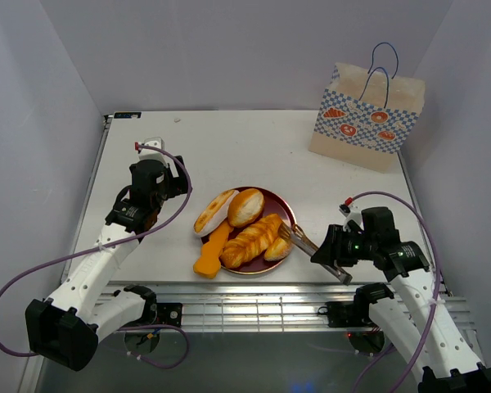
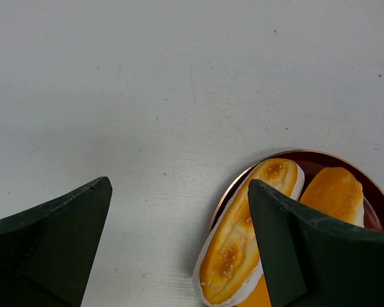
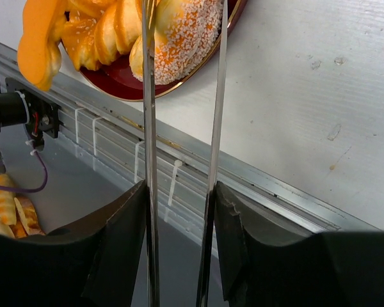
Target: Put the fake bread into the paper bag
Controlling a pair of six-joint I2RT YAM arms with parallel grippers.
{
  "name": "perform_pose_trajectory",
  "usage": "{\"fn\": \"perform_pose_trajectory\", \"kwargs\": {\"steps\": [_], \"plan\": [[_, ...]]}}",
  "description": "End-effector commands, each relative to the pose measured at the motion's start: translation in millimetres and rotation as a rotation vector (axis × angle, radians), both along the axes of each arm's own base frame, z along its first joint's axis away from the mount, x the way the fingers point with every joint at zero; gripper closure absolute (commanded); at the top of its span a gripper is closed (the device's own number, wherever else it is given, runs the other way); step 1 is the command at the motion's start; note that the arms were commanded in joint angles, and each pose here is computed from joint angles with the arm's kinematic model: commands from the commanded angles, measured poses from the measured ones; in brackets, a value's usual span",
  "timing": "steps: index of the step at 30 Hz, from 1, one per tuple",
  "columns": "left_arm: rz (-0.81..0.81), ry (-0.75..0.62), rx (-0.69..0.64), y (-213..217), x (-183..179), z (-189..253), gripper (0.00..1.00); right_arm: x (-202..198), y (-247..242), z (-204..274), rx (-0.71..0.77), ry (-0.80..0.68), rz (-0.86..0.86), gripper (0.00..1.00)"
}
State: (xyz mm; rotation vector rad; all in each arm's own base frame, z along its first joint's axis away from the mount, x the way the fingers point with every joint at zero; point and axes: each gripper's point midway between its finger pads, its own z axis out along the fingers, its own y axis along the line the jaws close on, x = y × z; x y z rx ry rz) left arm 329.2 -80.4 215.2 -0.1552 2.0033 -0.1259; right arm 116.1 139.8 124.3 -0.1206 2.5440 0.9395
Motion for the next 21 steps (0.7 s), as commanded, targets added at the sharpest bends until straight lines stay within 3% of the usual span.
{"fn": "perform_pose_trajectory", "kwargs": {"steps": [1, 15, 21], "plan": [[-0.015, -0.036, -0.022, -5, 2, 18, 0.02, 5, 4, 2, 0.01, -0.032, 0.017, 0.52], [-0.017, -0.035, -0.023, -5, 2, 18, 0.02, 17, 14, 41, 0.071, -0.117, 0.026, 0.88], [-0.019, -0.038, -0.026, -6, 2, 19, 0.02, 30, 11, 77, 0.065, -0.208, -0.009, 0.92]]}}
